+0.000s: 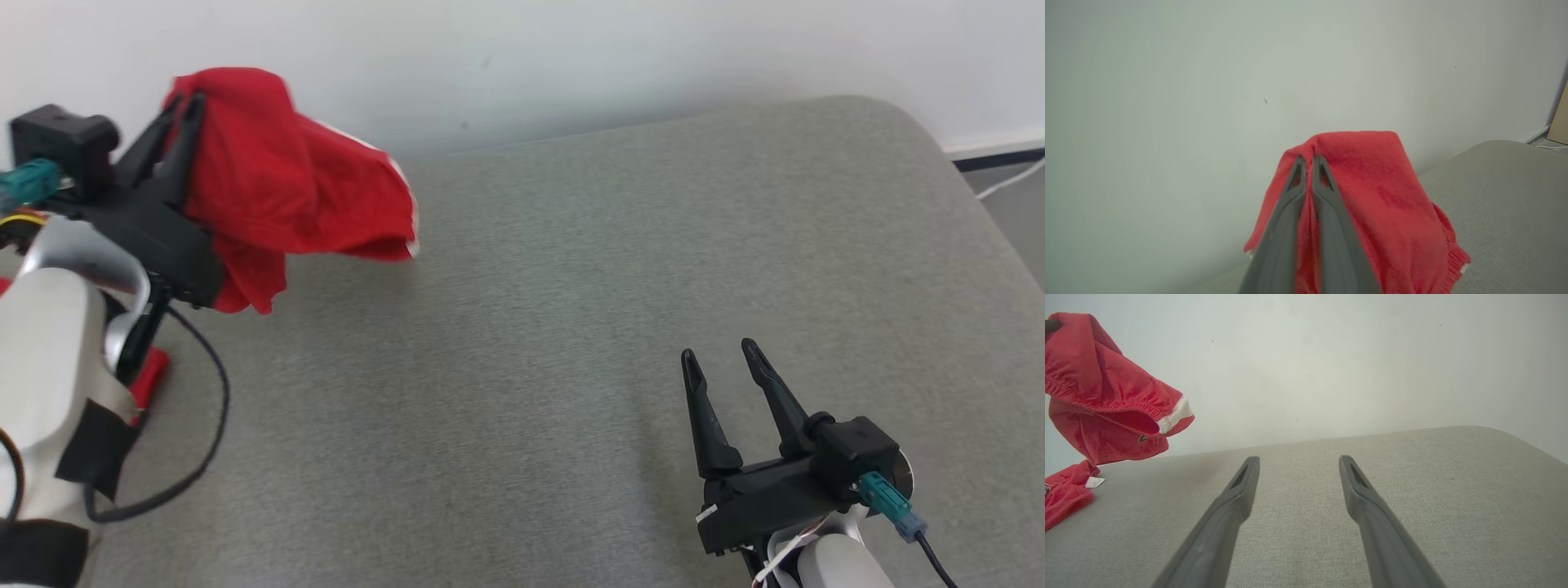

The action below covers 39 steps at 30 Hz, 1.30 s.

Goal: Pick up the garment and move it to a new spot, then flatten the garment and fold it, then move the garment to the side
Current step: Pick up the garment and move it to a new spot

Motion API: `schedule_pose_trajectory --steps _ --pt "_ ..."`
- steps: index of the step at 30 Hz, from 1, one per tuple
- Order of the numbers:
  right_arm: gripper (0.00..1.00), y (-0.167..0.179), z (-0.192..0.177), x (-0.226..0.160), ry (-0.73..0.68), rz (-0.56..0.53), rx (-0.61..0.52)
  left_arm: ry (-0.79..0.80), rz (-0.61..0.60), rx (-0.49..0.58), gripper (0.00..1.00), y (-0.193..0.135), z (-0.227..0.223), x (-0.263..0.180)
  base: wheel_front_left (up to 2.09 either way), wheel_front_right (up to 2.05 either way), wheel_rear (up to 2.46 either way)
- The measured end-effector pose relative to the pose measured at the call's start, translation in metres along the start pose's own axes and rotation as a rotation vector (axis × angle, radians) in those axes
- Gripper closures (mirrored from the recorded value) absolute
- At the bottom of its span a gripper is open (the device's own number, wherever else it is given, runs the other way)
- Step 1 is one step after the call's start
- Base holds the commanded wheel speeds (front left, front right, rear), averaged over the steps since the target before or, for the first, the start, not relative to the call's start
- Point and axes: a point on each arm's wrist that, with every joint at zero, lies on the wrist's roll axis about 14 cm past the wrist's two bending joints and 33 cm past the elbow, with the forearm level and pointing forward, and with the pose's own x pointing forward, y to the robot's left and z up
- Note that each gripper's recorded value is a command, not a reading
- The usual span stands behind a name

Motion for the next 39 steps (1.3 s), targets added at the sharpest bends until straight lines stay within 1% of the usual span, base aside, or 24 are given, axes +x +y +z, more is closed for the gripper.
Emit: schedule_pose_trajectory --steps 5,12,16,19,23,25,26,28,29,31,33,34,38,39 --pt "0.00 -0.012 0.004 -0.008 -0.007 -0.045 -0.008 -0.053 -0.112 -0.020 1.00 -0.047 0.019 0.008 0.00 0.00 0.00" --pt "0.00 -0.029 0.006 -0.019 -0.006 -0.104 -0.018 -0.089 -0.271 -0.070 1.00 -0.115 0.029 0.008 0.00 0.00 0.00" --pt "0.00 -0.033 0.004 -0.020 0.000 -0.117 -0.021 -0.102 -0.340 -0.108 1.00 -0.144 0.030 0.001 0.00 0.00 0.00" --pt "0.00 -0.034 0.004 -0.019 -0.001 -0.119 -0.020 -0.095 -0.370 -0.150 1.00 -0.157 0.028 -0.007 0.00 0.00 0.00" --pt "0.00 -0.031 0.003 -0.017 -0.001 -0.110 -0.014 -0.024 -0.356 -0.201 1.00 -0.158 0.003 -0.020 0.00 0.00 0.00" --pt "0.00 -0.029 0.003 -0.015 0.000 -0.103 -0.012 0.031 -0.336 -0.209 1.00 -0.153 -0.018 -0.027 0.00 0.00 0.00" --pt "0.00 -0.029 0.003 -0.015 0.000 -0.103 -0.012 0.031 -0.336 -0.209 1.00 -0.153 -0.018 -0.027 0.00 0.00 0.00" --pt "0.00 -0.026 0.002 -0.014 0.000 -0.097 -0.009 0.079 -0.301 -0.219 1.00 -0.144 -0.038 -0.033 0.00 0.00 0.00" --pt "0.00 -0.025 0.001 -0.013 0.002 -0.091 -0.008 0.105 -0.286 -0.193 1.00 -0.136 -0.049 -0.037 0.00 0.00 0.00" --pt "0.00 -0.023 0.000 -0.011 0.005 -0.083 -0.007 0.155 -0.236 -0.208 1.00 -0.120 -0.070 -0.042 0.00 0.00 0.00" --pt "0.00 -0.021 -0.001 -0.009 0.007 -0.074 -0.006 0.201 -0.208 -0.197 1.00 -0.109 -0.089 -0.048 0.00 0.00 0.00" --pt "0.00 -0.020 -0.002 -0.009 0.009 -0.071 -0.005 0.219 -0.187 -0.214 1.00 -0.103 -0.097 -0.051 0.00 0.00 0.00" --pt "0.00 -0.018 -0.004 -0.007 0.014 -0.060 -0.005 0.276 -0.146 -0.215 1.00 -0.089 -0.122 -0.061 0.00 0.00 0.00" --pt "0.00 -0.017 -0.004 -0.006 0.015 -0.058 -0.005 0.282 -0.136 -0.216 0.97 -0.086 -0.127 -0.063 0.00 0.00 0.00"
